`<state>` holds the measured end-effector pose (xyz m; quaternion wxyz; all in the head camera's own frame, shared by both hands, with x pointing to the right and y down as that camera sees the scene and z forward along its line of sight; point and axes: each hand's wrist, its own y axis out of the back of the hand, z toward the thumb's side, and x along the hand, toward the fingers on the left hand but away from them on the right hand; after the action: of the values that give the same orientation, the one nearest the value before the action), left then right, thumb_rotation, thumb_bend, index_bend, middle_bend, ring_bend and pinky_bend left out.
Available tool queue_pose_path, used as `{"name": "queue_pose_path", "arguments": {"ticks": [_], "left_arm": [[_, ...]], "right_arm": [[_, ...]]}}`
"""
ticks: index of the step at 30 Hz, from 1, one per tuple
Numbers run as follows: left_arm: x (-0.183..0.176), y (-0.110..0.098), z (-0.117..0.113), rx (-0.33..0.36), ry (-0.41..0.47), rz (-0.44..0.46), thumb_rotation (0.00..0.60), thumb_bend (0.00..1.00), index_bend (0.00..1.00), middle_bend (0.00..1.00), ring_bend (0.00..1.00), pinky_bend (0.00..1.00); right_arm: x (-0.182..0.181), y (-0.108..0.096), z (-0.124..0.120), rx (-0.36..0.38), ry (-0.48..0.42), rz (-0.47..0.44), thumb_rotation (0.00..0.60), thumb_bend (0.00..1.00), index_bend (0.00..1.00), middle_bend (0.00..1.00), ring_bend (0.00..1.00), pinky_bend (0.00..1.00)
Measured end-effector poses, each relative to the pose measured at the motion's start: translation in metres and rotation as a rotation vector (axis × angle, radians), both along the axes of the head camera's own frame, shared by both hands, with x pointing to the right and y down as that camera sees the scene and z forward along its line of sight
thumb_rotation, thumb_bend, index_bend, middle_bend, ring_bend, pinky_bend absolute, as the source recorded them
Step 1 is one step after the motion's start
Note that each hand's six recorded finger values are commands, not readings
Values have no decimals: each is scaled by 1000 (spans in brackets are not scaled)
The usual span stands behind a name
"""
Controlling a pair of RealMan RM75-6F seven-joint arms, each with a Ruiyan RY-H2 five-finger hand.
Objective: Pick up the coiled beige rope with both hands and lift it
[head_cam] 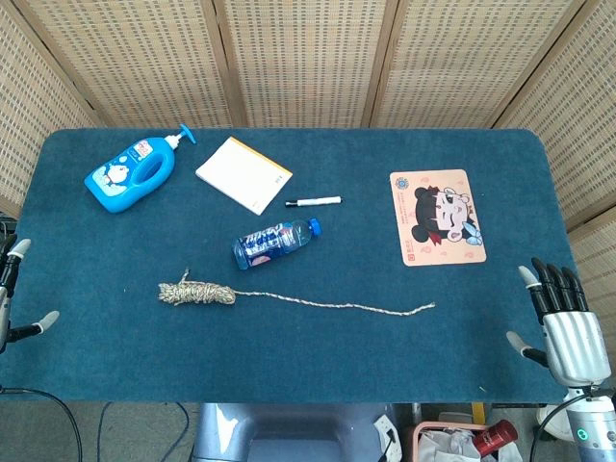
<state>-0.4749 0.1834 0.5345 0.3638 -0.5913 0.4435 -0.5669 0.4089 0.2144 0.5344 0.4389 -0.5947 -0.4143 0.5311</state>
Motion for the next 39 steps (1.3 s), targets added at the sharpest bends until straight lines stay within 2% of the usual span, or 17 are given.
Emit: {"name": "queue_pose_path", "arguments": {"ticks": [6, 14, 16, 19, 22, 24, 29, 33, 39], "left_arm": [[-1, 1, 4, -33, 5, -3, 600, 0, 0, 0, 0, 0], [-1, -2, 5, -34, 6, 0, 600, 0, 0, 0, 0, 0], [-1, -3, 6, -34, 4, 1, 600, 0, 0, 0, 0, 0], [0, -3, 7, -31, -1, -2, 600, 0, 0, 0, 0, 0], [2, -3, 8, -29, -6, 1, 600, 0, 0, 0, 0, 0], [3, -3, 10, -32, -10, 4, 600, 0, 0, 0, 0, 0], [3, -5, 13, -35, -25, 4, 600, 0, 0, 0, 0, 0], [2, -7, 16, -36, -37, -5, 600, 0, 0, 0, 0, 0], [1, -8, 20, -44, -43, -15, 600, 0, 0, 0, 0, 0]], "right_arm": [[-3, -1, 3, -16, -6, -11, 600, 0, 40, 0, 0, 0], [-28, -12, 29, -122, -46, -109, 600, 0, 40, 0, 0, 0], [-39, -18, 39, -153, -53, -151, 600, 0, 62, 0, 0, 0], [-56, -27, 58, -207, -62, -210, 600, 1, 163, 0, 0, 0], [-77, -35, 80, -270, -73, -271, 600, 53, 275, 0, 0, 0], [-91, -40, 94, -305, -80, -304, 600, 127, 324, 0, 0, 0], [-122, -51, 128, -384, -89, -368, 600, 195, 335, 0, 0, 0], [-138, -51, 148, -441, -87, -391, 600, 285, 351, 0, 0, 0], [-152, -50, 169, -478, -76, -399, 600, 303, 379, 0, 0, 0]]}}
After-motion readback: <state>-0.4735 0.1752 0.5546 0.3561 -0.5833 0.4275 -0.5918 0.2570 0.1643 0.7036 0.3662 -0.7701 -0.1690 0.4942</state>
